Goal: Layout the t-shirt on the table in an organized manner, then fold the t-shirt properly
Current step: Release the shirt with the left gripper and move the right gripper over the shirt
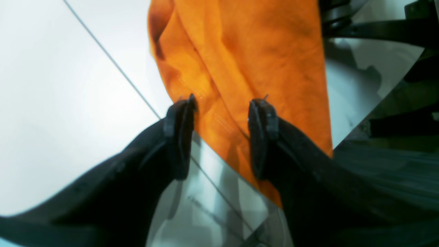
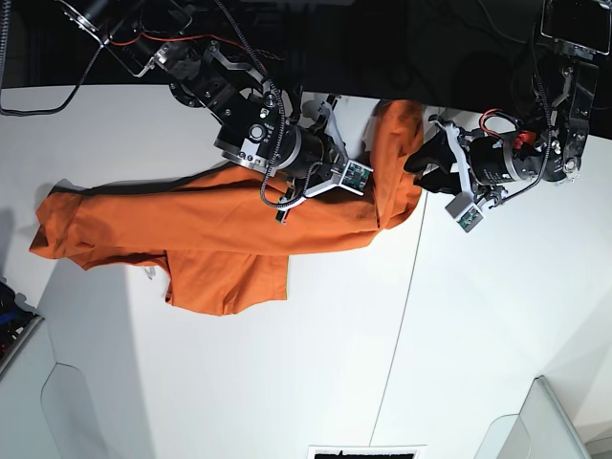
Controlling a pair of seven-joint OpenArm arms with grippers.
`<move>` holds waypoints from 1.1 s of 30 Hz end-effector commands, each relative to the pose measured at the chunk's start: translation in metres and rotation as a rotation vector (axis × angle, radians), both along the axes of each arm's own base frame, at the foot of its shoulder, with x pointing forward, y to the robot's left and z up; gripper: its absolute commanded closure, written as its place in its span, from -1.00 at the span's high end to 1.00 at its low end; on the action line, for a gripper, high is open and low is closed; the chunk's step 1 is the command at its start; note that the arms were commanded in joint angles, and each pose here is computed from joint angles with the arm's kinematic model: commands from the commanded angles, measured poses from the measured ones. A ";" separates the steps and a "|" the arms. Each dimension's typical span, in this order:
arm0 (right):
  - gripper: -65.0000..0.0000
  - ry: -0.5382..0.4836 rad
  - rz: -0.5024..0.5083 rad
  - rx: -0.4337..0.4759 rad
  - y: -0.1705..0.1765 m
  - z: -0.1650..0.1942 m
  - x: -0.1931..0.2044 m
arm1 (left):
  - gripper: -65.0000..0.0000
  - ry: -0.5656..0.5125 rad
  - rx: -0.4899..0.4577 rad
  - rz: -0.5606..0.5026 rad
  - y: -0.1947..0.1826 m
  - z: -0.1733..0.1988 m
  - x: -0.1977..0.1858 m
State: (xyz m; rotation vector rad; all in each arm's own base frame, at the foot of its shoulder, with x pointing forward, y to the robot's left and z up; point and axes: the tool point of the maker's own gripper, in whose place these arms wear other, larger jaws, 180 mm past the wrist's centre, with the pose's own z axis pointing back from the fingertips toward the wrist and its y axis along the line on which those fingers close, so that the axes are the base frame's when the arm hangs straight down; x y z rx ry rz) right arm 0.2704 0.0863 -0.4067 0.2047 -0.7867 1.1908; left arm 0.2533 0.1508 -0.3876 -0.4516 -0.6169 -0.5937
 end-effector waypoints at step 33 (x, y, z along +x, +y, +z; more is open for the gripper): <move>-1.00 0.039 0.048 0.053 -0.034 0.035 -0.083 | -0.12 -0.016 -0.005 0.262 0.081 0.007 0.114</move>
